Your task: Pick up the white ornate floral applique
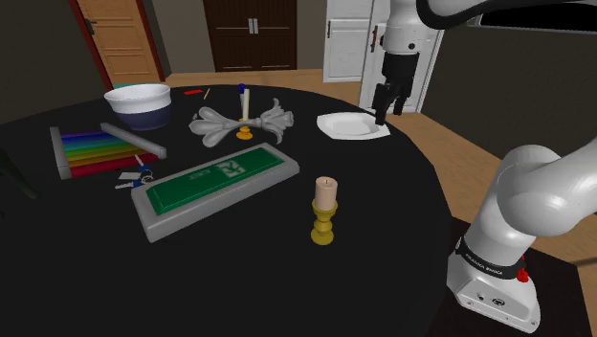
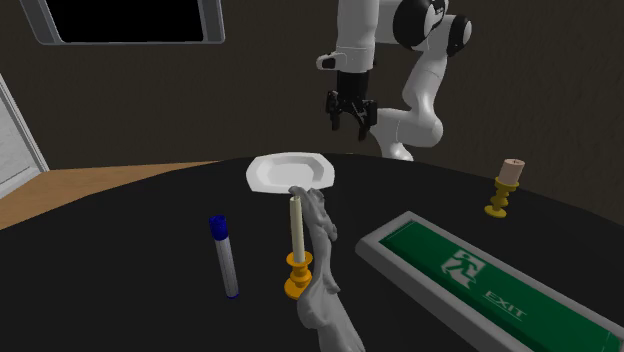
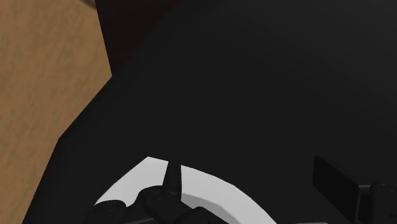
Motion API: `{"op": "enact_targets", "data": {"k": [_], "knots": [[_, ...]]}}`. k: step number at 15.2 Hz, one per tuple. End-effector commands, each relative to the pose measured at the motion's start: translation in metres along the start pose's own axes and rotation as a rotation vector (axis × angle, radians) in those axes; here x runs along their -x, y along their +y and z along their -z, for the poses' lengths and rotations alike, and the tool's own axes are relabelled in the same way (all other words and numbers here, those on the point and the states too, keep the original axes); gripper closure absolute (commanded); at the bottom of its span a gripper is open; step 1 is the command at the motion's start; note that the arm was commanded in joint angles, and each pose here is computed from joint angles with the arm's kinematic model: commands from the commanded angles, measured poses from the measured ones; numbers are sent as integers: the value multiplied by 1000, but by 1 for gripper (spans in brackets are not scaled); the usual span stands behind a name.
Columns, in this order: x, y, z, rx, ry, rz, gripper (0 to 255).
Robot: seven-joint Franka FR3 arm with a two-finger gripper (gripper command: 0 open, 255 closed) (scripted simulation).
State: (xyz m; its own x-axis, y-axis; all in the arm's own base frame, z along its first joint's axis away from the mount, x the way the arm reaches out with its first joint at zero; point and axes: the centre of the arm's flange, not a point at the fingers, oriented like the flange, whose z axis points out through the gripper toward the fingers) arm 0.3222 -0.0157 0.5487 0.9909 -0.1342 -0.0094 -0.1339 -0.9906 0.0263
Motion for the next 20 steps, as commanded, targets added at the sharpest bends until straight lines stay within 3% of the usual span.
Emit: {"op": "enact_targets", "data": {"k": [1,10,20], "knots": [[0,0,0,0,0,0,0],[-112,-38,7,19,4,280,0],[-218,-114,15,41,9,591,0]]}}
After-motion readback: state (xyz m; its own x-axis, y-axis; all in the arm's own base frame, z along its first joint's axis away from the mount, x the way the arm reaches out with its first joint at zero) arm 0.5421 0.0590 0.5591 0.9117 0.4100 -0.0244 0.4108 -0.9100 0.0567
